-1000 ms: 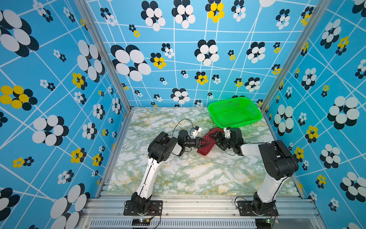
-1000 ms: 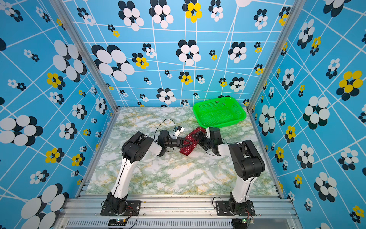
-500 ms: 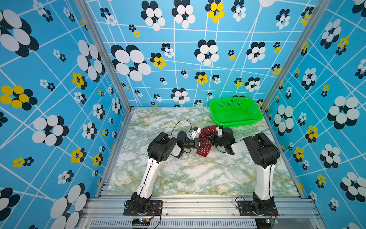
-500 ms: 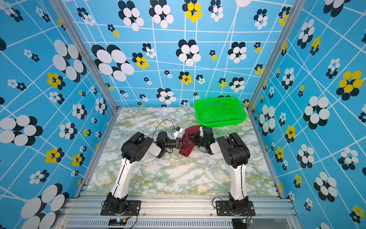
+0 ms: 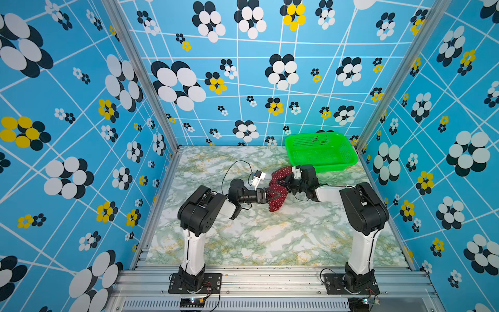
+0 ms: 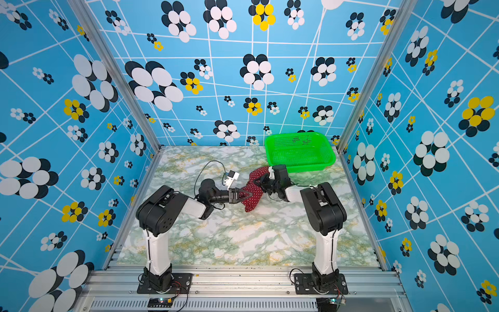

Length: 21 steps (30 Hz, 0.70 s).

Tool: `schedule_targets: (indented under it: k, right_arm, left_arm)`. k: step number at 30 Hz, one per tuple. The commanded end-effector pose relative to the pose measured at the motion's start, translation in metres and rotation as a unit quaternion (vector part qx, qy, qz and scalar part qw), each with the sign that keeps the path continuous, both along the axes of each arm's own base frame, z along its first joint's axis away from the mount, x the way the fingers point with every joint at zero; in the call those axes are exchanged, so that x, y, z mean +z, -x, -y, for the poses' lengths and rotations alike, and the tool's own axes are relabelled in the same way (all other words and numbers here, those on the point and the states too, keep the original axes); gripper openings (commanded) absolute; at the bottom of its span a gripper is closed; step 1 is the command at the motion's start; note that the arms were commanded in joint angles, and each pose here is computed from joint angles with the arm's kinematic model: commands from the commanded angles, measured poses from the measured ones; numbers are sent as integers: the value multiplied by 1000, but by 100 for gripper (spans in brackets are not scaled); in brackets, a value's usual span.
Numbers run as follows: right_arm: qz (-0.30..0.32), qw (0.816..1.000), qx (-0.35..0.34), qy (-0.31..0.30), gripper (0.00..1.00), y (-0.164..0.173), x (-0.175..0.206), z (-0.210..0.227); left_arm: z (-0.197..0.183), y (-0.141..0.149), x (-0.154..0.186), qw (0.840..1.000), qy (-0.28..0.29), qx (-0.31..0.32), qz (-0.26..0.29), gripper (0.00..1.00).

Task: Roll up the skirts
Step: Pick up the skirt from the center of the board, then place the skirt in the basket.

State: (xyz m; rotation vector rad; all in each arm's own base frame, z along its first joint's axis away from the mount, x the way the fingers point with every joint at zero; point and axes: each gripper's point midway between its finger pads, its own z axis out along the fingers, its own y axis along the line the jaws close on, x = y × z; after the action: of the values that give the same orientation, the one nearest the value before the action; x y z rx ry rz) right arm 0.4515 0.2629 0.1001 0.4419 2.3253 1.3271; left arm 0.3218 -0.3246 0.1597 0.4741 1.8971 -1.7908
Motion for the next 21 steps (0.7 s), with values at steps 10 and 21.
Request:
schedule_targets:
  k: [10, 21]
  right_arm:
    - [115, 992, -47, 3, 0, -82, 140, 39]
    - [176, 968, -172, -43, 0, -183, 200, 135]
  left_arm:
    - [-58, 18, 15, 937, -269, 135, 178, 100]
    - [-98, 7, 21, 883, -327, 250, 228, 99]
